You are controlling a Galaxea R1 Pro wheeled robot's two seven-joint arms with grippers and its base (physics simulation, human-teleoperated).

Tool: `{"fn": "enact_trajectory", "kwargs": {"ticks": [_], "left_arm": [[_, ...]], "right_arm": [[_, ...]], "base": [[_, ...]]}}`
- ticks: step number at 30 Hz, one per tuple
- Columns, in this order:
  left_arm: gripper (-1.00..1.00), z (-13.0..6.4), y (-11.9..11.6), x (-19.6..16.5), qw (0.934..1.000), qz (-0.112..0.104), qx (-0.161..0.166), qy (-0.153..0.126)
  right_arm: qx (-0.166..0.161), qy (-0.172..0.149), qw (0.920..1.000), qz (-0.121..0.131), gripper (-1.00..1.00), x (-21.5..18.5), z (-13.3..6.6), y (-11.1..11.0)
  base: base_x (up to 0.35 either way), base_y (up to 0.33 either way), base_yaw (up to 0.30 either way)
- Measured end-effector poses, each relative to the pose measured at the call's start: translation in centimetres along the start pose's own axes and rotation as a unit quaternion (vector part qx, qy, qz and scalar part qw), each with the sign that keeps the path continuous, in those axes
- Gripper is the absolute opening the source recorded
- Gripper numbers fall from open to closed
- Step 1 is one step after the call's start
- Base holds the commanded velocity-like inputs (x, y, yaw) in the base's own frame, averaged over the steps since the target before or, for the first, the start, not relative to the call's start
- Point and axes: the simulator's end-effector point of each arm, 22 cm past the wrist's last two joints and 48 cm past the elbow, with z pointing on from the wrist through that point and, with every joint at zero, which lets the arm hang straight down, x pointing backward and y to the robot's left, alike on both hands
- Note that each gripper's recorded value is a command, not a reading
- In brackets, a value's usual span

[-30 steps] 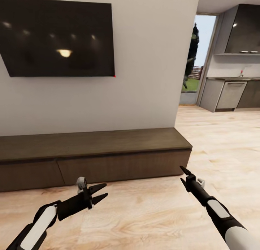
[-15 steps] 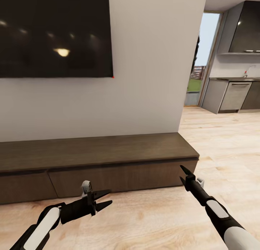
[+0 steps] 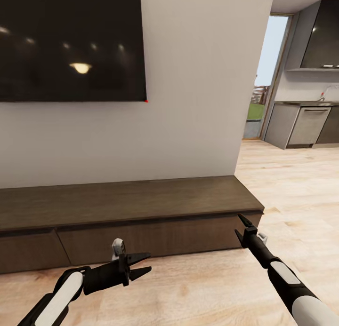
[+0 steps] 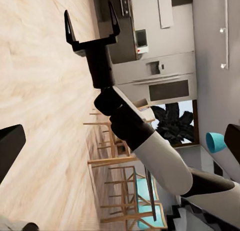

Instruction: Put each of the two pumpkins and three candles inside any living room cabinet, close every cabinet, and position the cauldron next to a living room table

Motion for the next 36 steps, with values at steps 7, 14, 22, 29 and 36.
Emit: {"fn": "enact_trajectory", "kwargs": {"ticks": [7, 14, 22, 29, 36], "left_arm": [[1.00, 0.1, -0.8, -0.1, 0.9997, -0.011, 0.019, -0.005], [1.00, 0.2, -0.9, -0.1, 0.9997, -0.012, 0.022, -0.005], [1.00, 0.3, 0.5, 0.0, 0.9995, -0.027, 0.018, -0.004], [1.00, 0.4, 1.7, 0.0, 0.9990, -0.041, 0.014, -0.004], [1.00, 0.4, 2.6, 0.1, 0.9986, -0.051, 0.011, -0.004]], "right_arm": [[0.002, -0.002, 1.0000, -0.001, 1.00, -0.1, 0.0, -0.1], [0.025, -0.009, 0.9996, 0.005, 1.00, -0.5, -0.8, -2.1], [0.060, -0.012, 0.9979, 0.019, 1.00, -0.2, -1.8, -6.0], [0.056, -0.013, 0.9981, 0.022, 1.00, -0.2, -1.8, -7.0], [0.040, -0.013, 0.9988, 0.023, 1.00, -0.2, -1.9, -7.1]], "base": [[0.131, 0.000, 0.000], [0.008, 0.000, 0.000], [0.000, 0.000, 0.000], [0.000, 0.000, 0.000], [0.000, 0.000, 0.000]]}}
